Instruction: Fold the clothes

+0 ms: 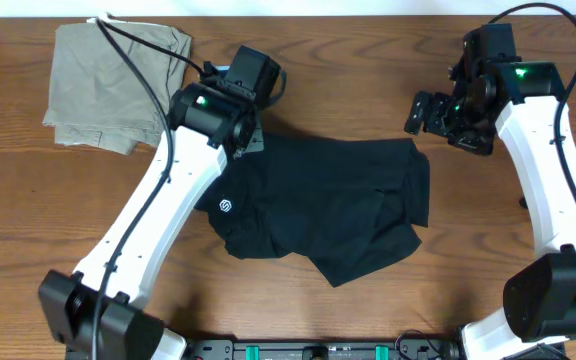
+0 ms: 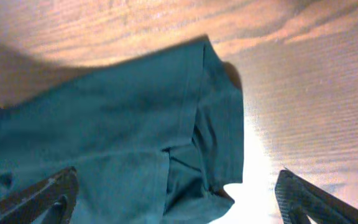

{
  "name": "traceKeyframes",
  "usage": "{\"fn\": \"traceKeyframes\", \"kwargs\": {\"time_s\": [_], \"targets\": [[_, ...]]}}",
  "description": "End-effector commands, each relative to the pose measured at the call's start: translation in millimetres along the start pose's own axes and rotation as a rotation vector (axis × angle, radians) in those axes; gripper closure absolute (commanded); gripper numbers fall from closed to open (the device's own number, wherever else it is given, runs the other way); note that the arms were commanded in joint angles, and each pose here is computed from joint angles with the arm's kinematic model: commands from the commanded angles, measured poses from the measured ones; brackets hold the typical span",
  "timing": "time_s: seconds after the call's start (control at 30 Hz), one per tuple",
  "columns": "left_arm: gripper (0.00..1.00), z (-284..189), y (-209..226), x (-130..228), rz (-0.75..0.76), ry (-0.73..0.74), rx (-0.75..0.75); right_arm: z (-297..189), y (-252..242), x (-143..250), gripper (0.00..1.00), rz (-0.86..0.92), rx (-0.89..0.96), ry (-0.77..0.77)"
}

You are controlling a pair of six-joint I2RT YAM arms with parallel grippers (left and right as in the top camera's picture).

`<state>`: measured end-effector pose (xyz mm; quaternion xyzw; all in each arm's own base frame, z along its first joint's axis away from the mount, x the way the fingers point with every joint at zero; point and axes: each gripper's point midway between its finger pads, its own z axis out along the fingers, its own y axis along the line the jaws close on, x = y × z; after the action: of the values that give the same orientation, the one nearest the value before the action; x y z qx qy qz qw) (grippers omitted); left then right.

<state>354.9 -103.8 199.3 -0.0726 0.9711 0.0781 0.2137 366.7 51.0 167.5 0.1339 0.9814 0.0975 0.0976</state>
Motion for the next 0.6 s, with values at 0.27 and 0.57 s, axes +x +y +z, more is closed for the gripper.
{"fn": "traceKeyframes", "kwargs": {"time_s": [0.27, 0.57], "targets": [[0.94, 5.0, 6.9, -15.3, -0.026, -0.035, -0.020, 30.6, 30.2, 60.8, 0.06, -0.180, -0.148, 0.217], [0.94, 4.9, 5.0, -18.3, -0.031, -0.047, -0.012, 88.3, 46.4, 100.2, 0.20, -0.252, -0.156, 0.248]]}}
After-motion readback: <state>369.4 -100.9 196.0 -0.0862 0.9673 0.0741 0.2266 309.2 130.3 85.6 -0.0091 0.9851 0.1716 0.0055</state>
